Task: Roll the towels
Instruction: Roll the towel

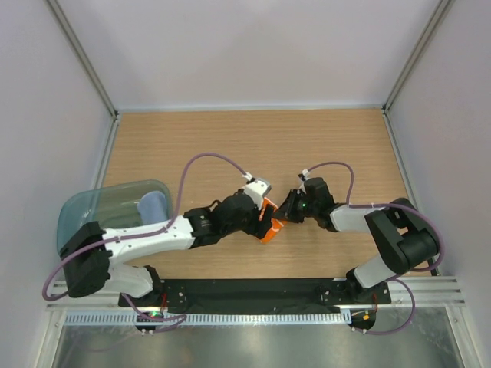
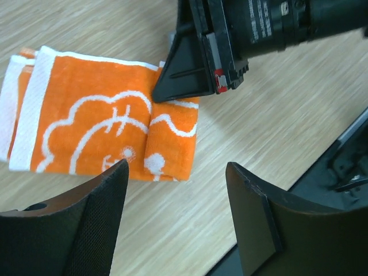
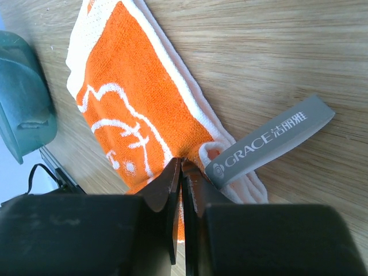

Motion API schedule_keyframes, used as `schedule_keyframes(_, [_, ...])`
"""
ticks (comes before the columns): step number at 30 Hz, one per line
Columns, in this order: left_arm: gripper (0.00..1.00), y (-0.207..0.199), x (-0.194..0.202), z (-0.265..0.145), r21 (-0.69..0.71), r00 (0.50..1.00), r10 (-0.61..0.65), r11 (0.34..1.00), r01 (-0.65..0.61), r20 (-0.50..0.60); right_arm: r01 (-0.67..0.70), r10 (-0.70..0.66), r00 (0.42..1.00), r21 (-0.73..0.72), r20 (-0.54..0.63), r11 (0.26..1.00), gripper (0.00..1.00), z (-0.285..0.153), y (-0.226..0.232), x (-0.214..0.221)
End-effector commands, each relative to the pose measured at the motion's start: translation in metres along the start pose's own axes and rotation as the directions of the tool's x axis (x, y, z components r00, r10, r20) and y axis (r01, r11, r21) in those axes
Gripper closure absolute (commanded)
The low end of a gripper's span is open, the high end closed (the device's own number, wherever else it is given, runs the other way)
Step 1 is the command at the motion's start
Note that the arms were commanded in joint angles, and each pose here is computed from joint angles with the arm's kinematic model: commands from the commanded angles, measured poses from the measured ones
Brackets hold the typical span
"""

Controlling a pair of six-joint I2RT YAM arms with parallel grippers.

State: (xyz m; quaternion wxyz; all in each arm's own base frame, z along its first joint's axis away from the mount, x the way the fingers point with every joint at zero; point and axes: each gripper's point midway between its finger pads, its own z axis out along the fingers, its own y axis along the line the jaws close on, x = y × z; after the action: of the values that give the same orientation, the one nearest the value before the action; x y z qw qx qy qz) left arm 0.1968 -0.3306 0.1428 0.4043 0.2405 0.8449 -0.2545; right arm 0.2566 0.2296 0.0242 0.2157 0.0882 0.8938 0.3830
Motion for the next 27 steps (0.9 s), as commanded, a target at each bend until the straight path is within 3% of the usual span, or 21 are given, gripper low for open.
schedule_keyframes(1, [0.3, -0.011, -0.005, 0.022, 0.064, 0.984, 0.174, 0.982, -0.176, 0.032, 0.037, -0.037, 0.999, 0.038, -0.004, 0.999, 0.89, 0.002, -0.005, 0.0])
schedule_keyframes(13, [0.28, -0.033, 0.031, 0.06, 0.164, 0.964, 0.26, 0.955, -0.247, -0.057, 0.049, -0.048, 0.999, 0.049, -0.019, 0.998, 0.9, 0.004, -0.005, -0.002])
schedule_keyframes(27, [0.28, 0.002, 0.079, 0.077, 0.026, 0.949, 0.242, 0.97, -0.242, -0.203, 0.047, -0.045, 0.998, 0.046, -0.033, 0.998, 0.9, 0.012, -0.003, -0.004])
